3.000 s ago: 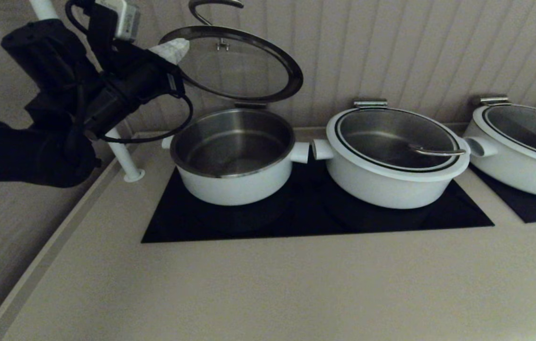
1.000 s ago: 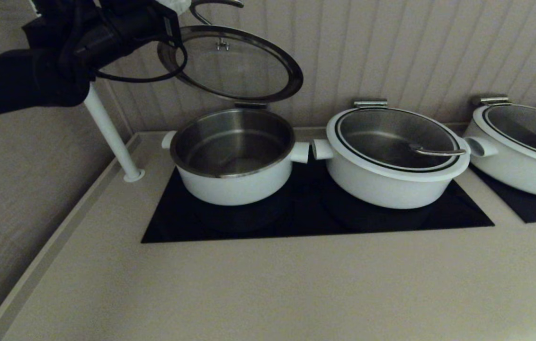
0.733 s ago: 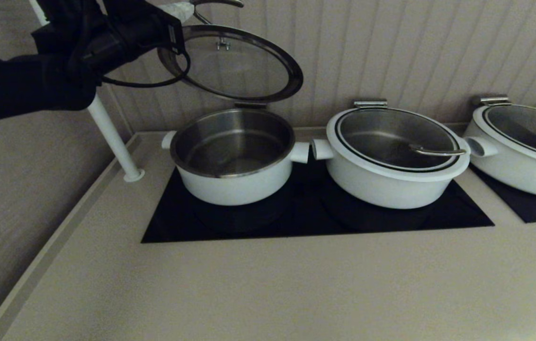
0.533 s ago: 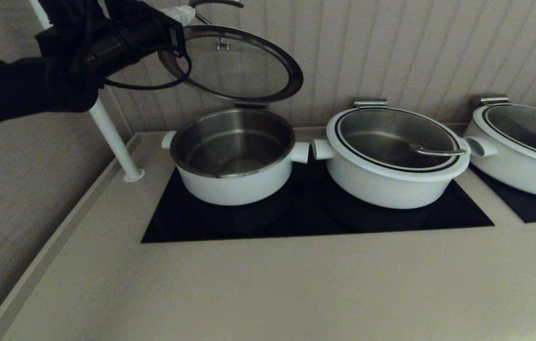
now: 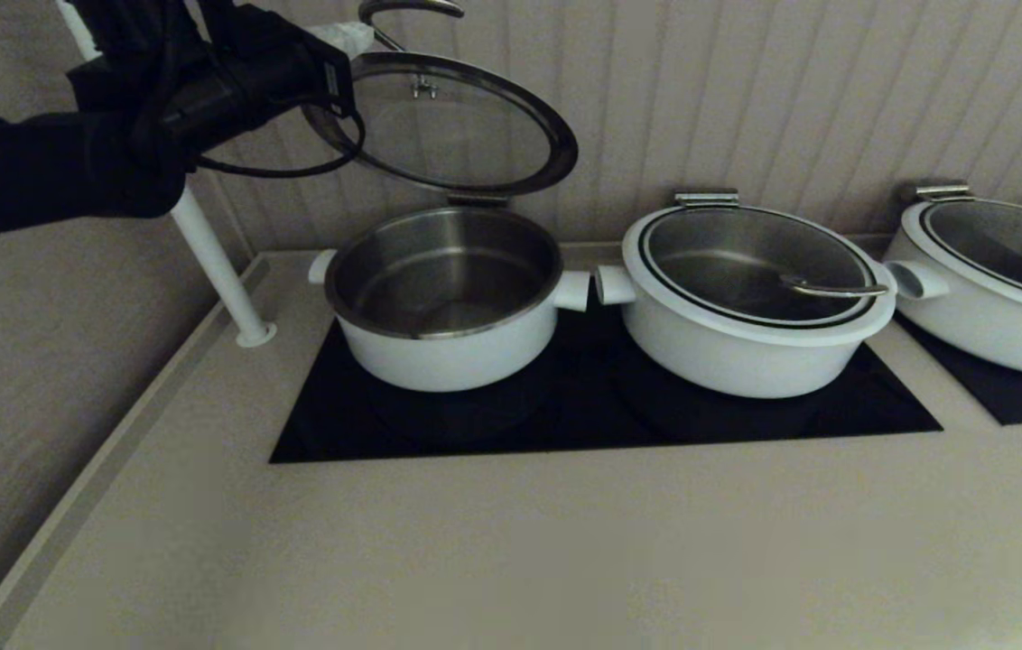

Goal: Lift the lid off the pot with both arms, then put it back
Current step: Close the pot lid

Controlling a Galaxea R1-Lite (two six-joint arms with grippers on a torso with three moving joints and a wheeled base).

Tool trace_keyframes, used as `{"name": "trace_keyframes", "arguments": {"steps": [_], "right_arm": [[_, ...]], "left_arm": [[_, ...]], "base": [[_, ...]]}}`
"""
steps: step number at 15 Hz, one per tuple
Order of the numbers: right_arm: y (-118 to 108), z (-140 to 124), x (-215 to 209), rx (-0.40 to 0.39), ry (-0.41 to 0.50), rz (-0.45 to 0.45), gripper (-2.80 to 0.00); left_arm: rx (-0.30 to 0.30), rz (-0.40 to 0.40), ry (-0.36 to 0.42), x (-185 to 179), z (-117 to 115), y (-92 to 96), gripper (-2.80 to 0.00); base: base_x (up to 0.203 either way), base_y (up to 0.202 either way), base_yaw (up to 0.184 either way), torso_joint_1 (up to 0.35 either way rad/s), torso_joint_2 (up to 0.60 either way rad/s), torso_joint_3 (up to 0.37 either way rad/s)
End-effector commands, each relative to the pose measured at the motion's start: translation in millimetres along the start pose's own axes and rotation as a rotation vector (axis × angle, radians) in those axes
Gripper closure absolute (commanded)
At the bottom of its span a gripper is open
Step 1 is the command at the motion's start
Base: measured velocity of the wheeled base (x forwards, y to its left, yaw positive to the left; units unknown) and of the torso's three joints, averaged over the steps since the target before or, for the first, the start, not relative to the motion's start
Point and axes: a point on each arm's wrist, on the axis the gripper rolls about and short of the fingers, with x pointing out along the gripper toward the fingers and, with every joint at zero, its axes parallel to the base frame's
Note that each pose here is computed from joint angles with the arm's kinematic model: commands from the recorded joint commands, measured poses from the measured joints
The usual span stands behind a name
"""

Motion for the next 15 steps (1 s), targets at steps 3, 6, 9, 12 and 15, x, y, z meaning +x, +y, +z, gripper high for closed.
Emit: {"name": "trace_keyframes", "arguments": {"steps": [3,6,9,12,15], "right_arm": [[0.0,0.0,0.0,-0.001,0.0,0.001,0.0],[0.0,0.0,0.0,-0.001,0.0,0.001,0.0],[0.0,0.0,0.0,-0.001,0.0,0.001,0.0],[0.0,0.0,0.0,-0.001,0.0,0.001,0.0],[0.0,0.0,0.0,-0.001,0.0,0.001,0.0]], "left_arm": [[0.0,-0.009,0.031,-9.2,-0.7,-3.7,0.0],[-0.006,-0.013,0.054,-16.9,-1.1,-6.5,0.0],[-0.006,-0.019,0.075,-25.7,0.0,-9.4,0.0],[0.004,-0.024,0.099,-32.8,-2.2,-12.5,0.0],[0.002,-0.026,0.106,-35.9,-2.6,-13.8,0.0]], "base": [[0.0,0.0,0.0,0.0,0.0,0.0],[0.0,0.0,0.0,0.0,0.0,0.0],[0.0,0.0,0.0,0.0,0.0,0.0],[0.0,0.0,0.0,0.0,0.0,0.0],[0.0,0.0,0.0,0.0,0.0,0.0]]}}
